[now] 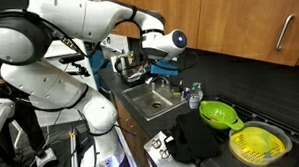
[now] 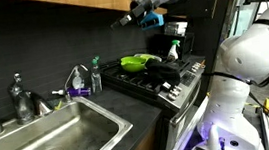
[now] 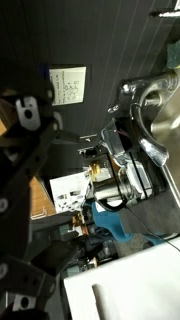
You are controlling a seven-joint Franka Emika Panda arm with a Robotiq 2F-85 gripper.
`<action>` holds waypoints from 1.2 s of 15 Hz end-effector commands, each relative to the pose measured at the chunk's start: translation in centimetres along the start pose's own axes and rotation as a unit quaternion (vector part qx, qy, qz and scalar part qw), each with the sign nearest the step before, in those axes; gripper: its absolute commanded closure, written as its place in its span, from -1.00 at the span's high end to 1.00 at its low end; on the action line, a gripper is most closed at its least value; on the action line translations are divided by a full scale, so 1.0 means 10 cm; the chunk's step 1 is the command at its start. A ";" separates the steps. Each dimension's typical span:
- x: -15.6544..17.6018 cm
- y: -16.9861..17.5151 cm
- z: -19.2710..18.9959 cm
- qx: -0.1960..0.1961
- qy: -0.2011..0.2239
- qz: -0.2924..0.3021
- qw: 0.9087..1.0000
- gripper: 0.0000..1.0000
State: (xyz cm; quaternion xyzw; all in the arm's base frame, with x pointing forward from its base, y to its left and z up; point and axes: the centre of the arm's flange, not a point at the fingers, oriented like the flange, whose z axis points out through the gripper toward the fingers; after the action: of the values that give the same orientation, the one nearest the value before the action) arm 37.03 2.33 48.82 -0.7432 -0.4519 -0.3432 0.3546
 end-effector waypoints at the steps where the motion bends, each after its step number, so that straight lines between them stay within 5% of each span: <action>1: -0.08 0.18 0.07 0.041 0.011 0.026 0.999 1.00; 5: -0.16 0.27 0.14 0.092 0.025 0.045 0.994 1.00; 7: -0.19 0.30 0.16 0.084 0.025 0.047 0.995 1.00; 11: -0.26 0.47 0.09 -0.057 -0.001 0.029 0.998 1.00; 16: -0.29 0.54 -0.02 -0.204 -0.038 0.030 0.978 1.00; 18: -0.30 0.42 0.03 -0.223 -0.066 0.031 0.972 1.00</action>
State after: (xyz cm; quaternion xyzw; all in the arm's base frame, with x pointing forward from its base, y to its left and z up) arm 41.59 -1.50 45.34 -0.8212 -0.3727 -0.3817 0.2026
